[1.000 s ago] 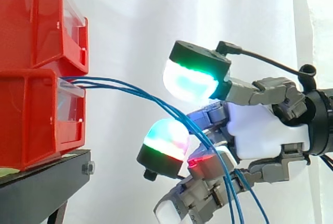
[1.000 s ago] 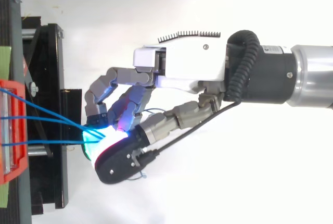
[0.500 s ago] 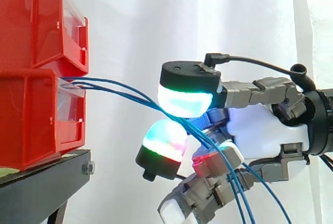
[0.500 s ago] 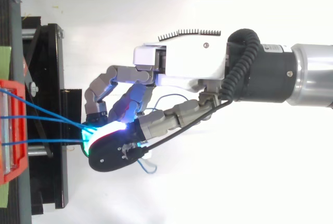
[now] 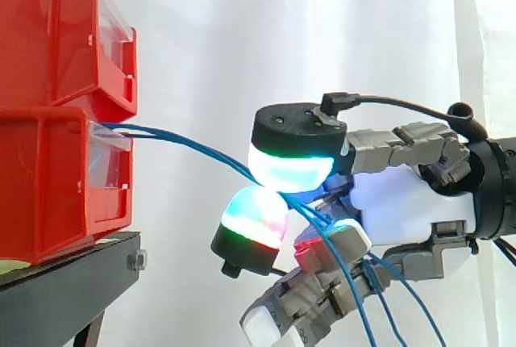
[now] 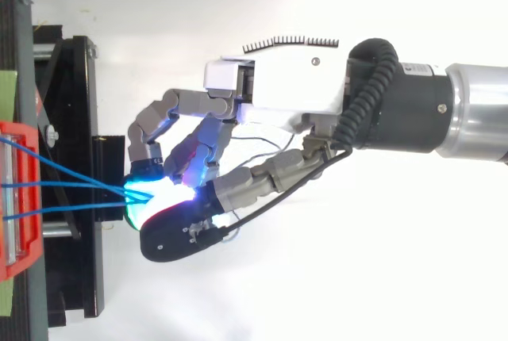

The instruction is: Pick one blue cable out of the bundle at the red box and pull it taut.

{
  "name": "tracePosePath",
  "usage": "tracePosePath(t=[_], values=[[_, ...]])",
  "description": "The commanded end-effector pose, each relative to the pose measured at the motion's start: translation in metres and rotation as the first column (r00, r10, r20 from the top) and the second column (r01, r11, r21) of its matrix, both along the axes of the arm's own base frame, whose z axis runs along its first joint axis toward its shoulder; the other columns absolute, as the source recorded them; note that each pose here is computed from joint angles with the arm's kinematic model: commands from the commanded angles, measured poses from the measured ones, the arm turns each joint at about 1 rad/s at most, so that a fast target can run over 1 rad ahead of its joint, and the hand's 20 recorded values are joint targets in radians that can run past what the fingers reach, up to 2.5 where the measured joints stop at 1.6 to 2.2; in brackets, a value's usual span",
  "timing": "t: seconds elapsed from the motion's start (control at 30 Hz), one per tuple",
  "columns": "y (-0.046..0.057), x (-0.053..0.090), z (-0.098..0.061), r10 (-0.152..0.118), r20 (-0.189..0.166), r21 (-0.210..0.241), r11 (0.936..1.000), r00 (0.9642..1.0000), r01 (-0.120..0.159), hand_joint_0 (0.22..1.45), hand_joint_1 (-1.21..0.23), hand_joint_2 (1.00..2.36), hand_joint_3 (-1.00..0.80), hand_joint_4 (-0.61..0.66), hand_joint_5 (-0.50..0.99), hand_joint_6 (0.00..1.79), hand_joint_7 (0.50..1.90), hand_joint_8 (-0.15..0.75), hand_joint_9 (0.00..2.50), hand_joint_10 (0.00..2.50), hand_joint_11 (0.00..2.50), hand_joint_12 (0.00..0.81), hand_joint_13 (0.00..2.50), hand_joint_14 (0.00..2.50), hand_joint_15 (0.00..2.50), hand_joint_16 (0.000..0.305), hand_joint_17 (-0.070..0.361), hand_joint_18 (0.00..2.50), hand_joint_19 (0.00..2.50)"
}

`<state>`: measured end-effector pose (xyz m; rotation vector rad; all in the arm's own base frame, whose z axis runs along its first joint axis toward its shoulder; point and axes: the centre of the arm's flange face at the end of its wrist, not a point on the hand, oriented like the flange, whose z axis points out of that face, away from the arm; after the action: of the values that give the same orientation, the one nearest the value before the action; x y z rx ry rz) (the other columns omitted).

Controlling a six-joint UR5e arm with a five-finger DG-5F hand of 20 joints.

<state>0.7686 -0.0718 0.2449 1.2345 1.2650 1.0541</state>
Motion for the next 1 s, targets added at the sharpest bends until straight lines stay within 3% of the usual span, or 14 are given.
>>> tracePosePath(t=[0.0,0.07,0.17,0.23,0.33,0.5,0.6,0.7,0.8,0.9,0.97], values=[[-0.0013,0.0012,0.0029,-0.004,0.006,-0.004,1.0000,1.0000,0.004,0.66,-0.89,1.01,0.04,0.07,-0.11,0.89,1.17,0.457,1.24,0.00,1.26,0.477,0.72,0.01,0.30,0.064,0.144,0.66,0.26],[-0.0012,0.0024,0.0060,-0.004,0.009,-0.007,1.0000,1.0000,0.004,0.68,-0.91,1.02,0.03,0.03,-0.12,0.90,1.21,0.424,1.20,0.01,1.26,0.445,0.68,0.01,0.30,0.059,0.134,0.62,0.26],[-0.0011,0.0032,0.0076,-0.004,0.013,-0.010,0.9999,0.9999,0.004,0.69,-0.93,1.02,-0.07,0.03,-0.14,0.92,1.09,0.386,1.13,0.01,1.25,0.423,0.63,0.01,0.30,0.056,0.126,0.56,0.25],[-0.0022,0.0039,0.0092,-0.005,0.017,-0.011,0.9999,0.9998,0.005,0.63,-0.96,1.01,-0.34,0.14,-0.14,0.92,1.02,0.382,1.10,0.01,1.21,0.416,0.60,0.01,0.30,0.055,0.124,0.53,0.26],[-0.0021,0.0046,0.0111,-0.005,0.019,-0.015,0.9999,0.9998,0.005,0.50,-0.84,1.00,-0.50,0.15,-0.14,0.91,0.99,0.411,1.12,0.01,1.18,0.442,0.60,0.01,0.29,0.060,0.135,0.53,0.29],[-0.0021,0.0047,0.0112,-0.005,0.020,-0.016,0.9999,0.9998,0.005,0.50,-0.52,1.00,-0.49,0.13,-0.12,0.86,0.99,0.415,1.13,0.01,1.09,0.456,0.58,0.01,0.26,0.060,0.135,0.47,0.32],[-0.0021,0.0049,0.0113,-0.005,0.022,-0.016,0.9999,0.9998,0.005,0.55,-0.46,1.01,-0.40,0.11,-0.12,0.85,0.98,0.398,1.12,0.01,1.06,0.440,0.56,0.01,0.27,0.056,0.127,0.44,0.35],[-0.0033,0.0046,0.0112,-0.006,0.020,-0.016,0.9998,0.9998,0.006,0.58,-0.50,1.01,-0.27,0.13,-0.12,0.84,0.97,0.415,1.15,0.01,1.06,0.455,0.59,0.01,0.27,0.059,0.133,0.47,0.35],[-0.0021,0.0046,0.0111,-0.005,0.019,-0.017,0.9999,0.9998,0.005,0.58,-0.63,1.01,-0.14,0.16,-0.12,0.85,0.98,0.473,1.19,0.01,1.11,0.501,0.66,0.01,0.28,0.070,0.157,0.58,0.31],[-0.0021,0.0046,0.0111,-0.005,0.019,-0.017,0.9999,0.9998,0.005,0.55,-0.77,1.12,-0.05,0.19,-0.12,0.90,0.98,0.504,1.24,0.04,1.20,0.523,0.68,0.01,0.28,0.075,0.169,0.65,0.29],[-0.0033,0.0045,0.0111,-0.006,0.019,-0.017,0.9998,0.9998,0.006,0.60,-0.82,1.05,0.00,0.16,-0.12,0.91,1.02,0.493,1.24,0.02,1.25,0.505,0.67,0.01,0.29,0.072,0.161,0.64,0.28]])
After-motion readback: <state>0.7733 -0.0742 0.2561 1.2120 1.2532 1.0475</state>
